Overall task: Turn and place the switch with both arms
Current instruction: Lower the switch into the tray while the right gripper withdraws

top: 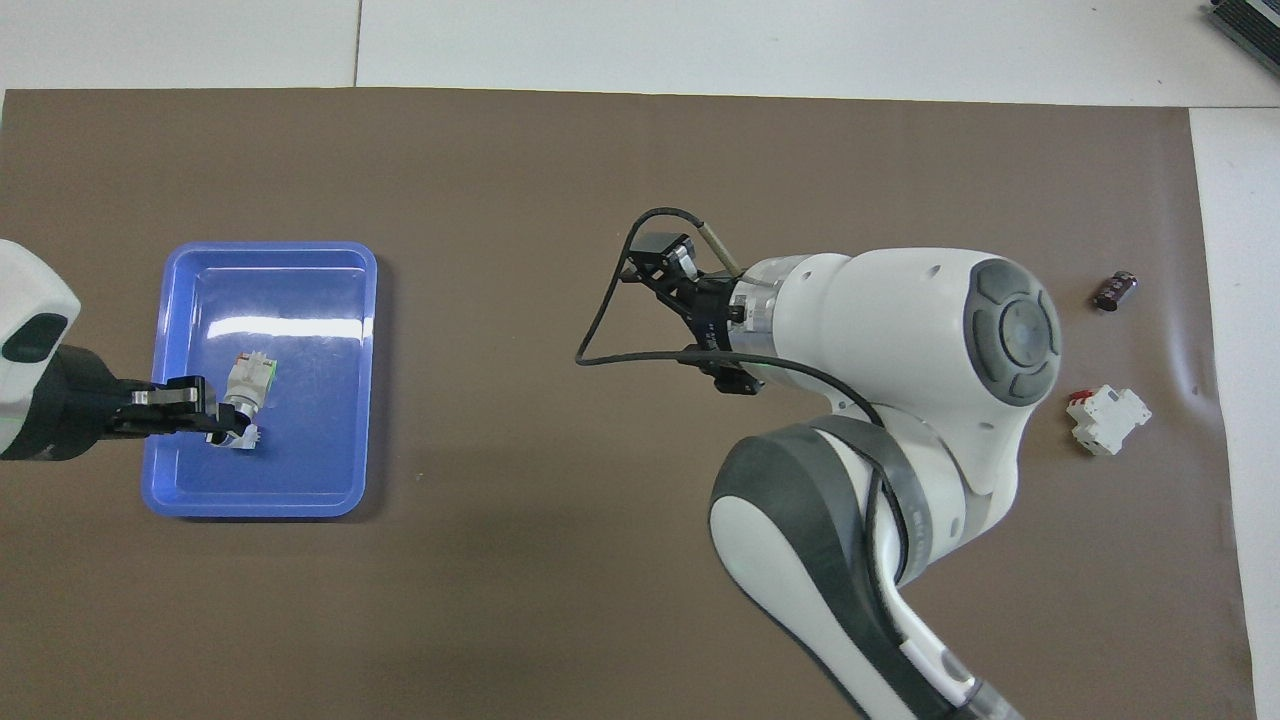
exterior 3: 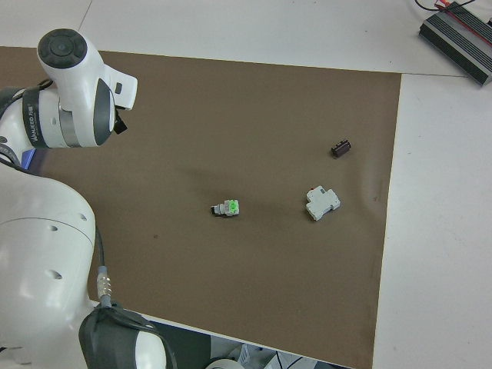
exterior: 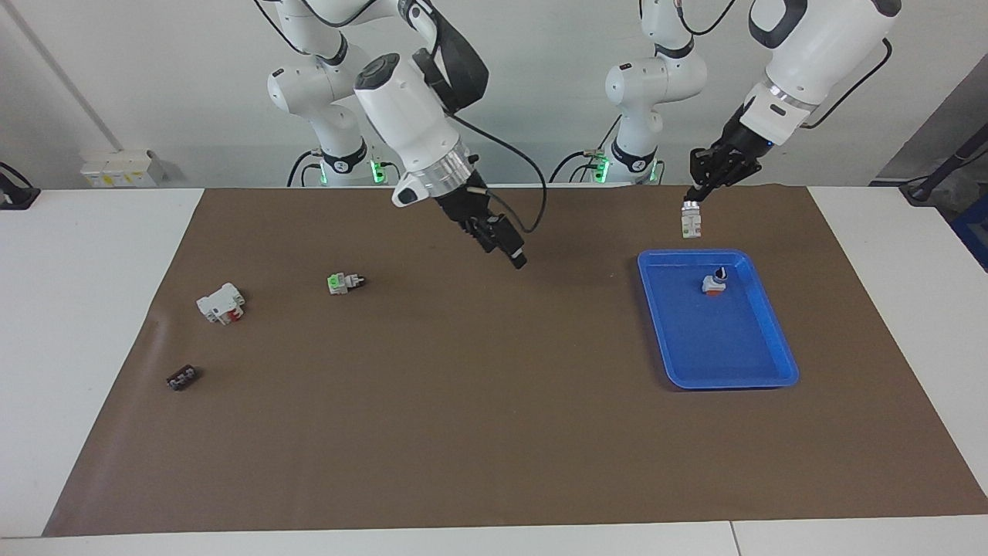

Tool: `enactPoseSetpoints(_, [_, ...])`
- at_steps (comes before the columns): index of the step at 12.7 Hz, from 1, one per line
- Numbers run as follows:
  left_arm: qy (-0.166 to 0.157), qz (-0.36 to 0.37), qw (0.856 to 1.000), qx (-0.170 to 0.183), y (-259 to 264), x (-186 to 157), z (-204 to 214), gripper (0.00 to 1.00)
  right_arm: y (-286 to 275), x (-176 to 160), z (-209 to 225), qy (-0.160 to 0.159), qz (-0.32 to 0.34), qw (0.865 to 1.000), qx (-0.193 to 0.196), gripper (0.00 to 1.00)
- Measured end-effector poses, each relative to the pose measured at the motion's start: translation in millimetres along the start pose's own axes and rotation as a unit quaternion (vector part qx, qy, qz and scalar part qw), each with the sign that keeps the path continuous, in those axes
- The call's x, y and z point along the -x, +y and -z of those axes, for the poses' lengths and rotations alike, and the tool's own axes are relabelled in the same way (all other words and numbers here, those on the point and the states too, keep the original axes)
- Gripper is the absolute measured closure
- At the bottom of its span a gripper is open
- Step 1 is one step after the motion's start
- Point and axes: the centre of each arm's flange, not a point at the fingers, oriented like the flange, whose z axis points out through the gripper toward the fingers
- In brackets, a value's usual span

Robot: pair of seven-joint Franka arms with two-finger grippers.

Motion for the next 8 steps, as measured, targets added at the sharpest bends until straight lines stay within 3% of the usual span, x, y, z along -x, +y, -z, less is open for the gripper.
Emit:
enactPoseSetpoints(2, [-0.007,-0.018,0.999,-0.036,-19,-17,-33,0.89,30,-41,8,0.023,0.08,0.995,0.049,0.0])
enactPoseSetpoints(5, [0.008,-0.03,0.998,-0.049,-29,-45,-88,0.89,71,-93,26,0.053,0.192,0.973,0.119,0.0])
enactPoseSetpoints(8, [0.024,-0.042,0.998,-0.05,-29,-62,-108,0.88,92,-122,74,0.035,0.234,0.958,0.16,0.0])
